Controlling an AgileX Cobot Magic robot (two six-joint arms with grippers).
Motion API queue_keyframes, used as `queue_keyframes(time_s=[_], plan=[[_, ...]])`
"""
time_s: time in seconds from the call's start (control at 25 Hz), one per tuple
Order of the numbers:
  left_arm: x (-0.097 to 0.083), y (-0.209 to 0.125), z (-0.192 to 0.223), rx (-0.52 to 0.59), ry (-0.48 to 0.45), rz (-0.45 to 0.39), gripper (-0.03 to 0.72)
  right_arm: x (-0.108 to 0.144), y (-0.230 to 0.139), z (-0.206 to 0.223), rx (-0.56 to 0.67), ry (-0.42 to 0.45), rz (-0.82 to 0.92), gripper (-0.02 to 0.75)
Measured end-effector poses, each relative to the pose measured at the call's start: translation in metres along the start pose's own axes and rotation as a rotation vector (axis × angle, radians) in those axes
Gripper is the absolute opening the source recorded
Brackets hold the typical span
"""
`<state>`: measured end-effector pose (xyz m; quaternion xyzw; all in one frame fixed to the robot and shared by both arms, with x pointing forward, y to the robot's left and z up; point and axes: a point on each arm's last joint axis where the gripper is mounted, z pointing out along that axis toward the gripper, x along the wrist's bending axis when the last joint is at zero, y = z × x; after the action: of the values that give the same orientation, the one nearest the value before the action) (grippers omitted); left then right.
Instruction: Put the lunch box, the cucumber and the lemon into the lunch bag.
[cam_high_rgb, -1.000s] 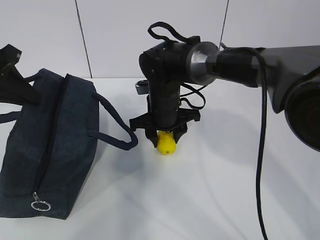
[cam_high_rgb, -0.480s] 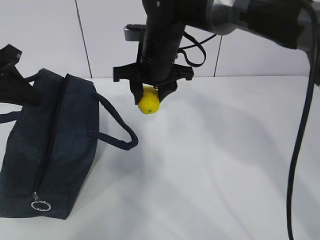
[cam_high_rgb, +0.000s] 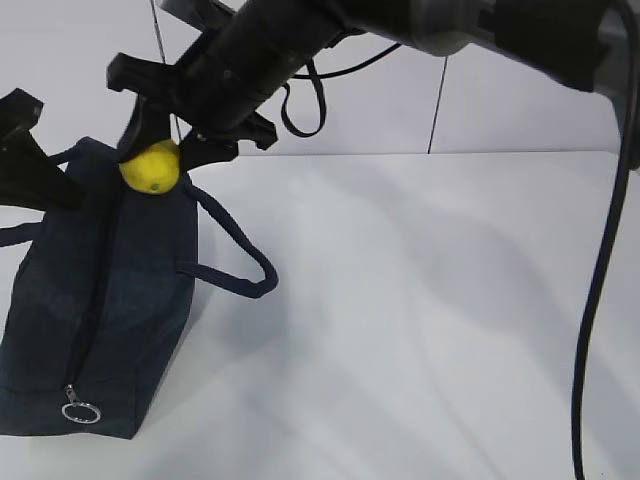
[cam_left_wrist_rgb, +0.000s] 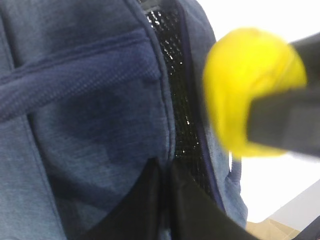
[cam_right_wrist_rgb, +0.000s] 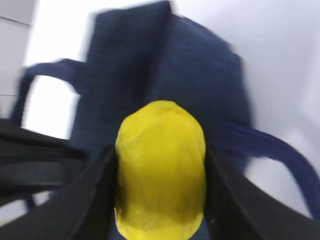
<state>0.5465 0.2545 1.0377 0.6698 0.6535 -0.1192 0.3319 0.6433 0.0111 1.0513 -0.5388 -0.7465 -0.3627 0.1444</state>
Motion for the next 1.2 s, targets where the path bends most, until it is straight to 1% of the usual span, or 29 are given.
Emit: queue_keyframes(time_s=[0.04, 0.12, 0.28, 0.4, 0.56, 0.84, 1.08, 1.2], plan=[[0.000, 0.000, 0.000, 0.000, 0.000, 0.000, 0.001, 0.004, 0.000, 0.002, -0.011, 0.037, -0.014, 0.361], [0.000, 0.000, 0.000, 0.000, 0.000, 0.000, 0.001, 0.011, -0.001, 0.006, -0.013, 0.078, -0.029, 0.361], [0.000, 0.000, 0.000, 0.000, 0.000, 0.000, 0.001, 0.015, -0.005, 0.016, 0.002, 0.113, -0.024, 0.361], [0.000, 0.000, 0.000, -0.001, -0.002, -0.001, 0.001, 0.018, -0.008, 0.021, 0.000, 0.103, -0.049, 0.361], [-0.001, 0.001, 0.000, -0.008, -0.015, -0.001, 0.001, 0.014, -0.008, 0.027, -0.005, 0.076, -0.069, 0.360], [-0.005, 0.001, 0.000, -0.014, -0.056, -0.007, 0.001, -0.012, -0.016, 0.063, 0.054, 0.038, -0.032, 0.359], [-0.005, 0.001, 0.000, -0.013, -0.064, -0.009, 0.001, -0.015, -0.012, 0.066, 0.011, 0.035, -0.057, 0.359], [-0.005, 0.001, 0.000, -0.013, -0.064, -0.009, 0.001, -0.014, -0.012, 0.066, 0.007, 0.041, -0.114, 0.368]])
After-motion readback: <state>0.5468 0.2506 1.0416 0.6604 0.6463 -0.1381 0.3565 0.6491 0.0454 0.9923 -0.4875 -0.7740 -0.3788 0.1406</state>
